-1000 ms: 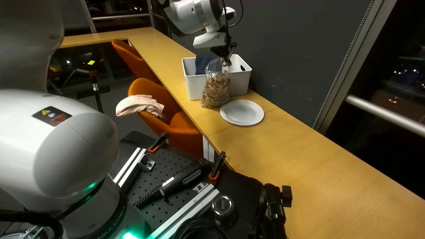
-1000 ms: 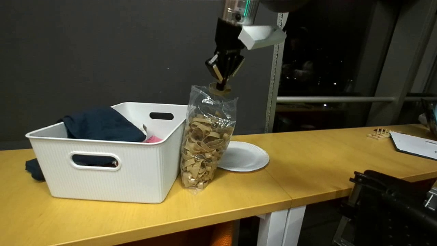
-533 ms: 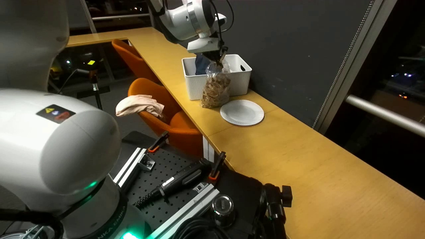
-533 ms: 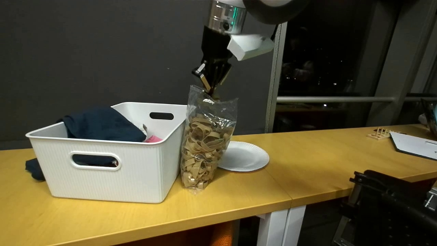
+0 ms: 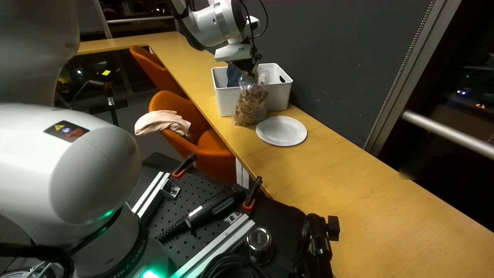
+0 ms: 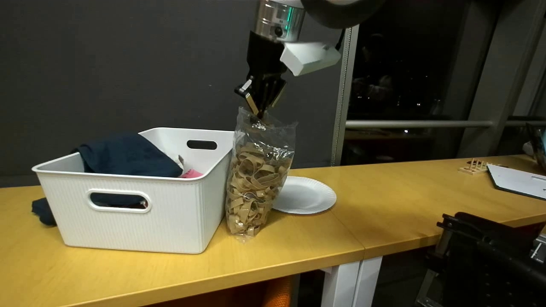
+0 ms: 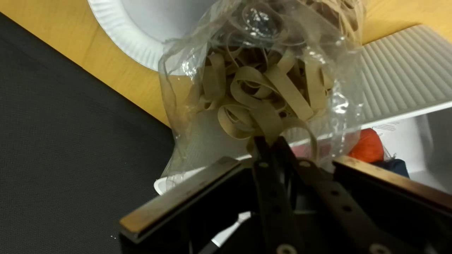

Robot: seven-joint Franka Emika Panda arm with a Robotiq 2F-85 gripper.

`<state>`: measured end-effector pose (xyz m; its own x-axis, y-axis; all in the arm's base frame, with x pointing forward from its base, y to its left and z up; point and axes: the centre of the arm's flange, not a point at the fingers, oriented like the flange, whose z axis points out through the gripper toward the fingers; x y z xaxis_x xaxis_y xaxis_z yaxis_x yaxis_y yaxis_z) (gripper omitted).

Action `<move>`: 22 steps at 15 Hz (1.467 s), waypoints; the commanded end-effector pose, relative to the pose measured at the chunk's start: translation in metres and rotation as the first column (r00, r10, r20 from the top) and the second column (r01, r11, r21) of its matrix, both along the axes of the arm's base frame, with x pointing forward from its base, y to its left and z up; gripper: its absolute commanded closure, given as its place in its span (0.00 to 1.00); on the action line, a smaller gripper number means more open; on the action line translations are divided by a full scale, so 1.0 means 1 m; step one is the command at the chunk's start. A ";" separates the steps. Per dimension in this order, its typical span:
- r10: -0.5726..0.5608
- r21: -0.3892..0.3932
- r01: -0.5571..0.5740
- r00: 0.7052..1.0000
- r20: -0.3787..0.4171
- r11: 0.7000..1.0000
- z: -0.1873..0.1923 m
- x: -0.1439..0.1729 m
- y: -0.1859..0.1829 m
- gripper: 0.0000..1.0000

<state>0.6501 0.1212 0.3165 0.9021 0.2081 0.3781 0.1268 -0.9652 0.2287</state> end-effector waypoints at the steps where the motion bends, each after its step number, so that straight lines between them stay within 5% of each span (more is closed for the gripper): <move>1: -0.013 0.010 0.014 1.000 -0.009 1.000 0.011 -0.005 0.000 0.59; 9: -0.049 0.010 0.048 0.998 0.037 0.999 0.065 -0.021 -0.009 0.02; 14: -0.118 0.011 0.118 0.993 0.005 0.993 0.093 -0.037 -0.014 0.00; 22: -0.159 0.029 0.161 0.987 -0.037 0.987 0.088 -0.053 -0.017 0.00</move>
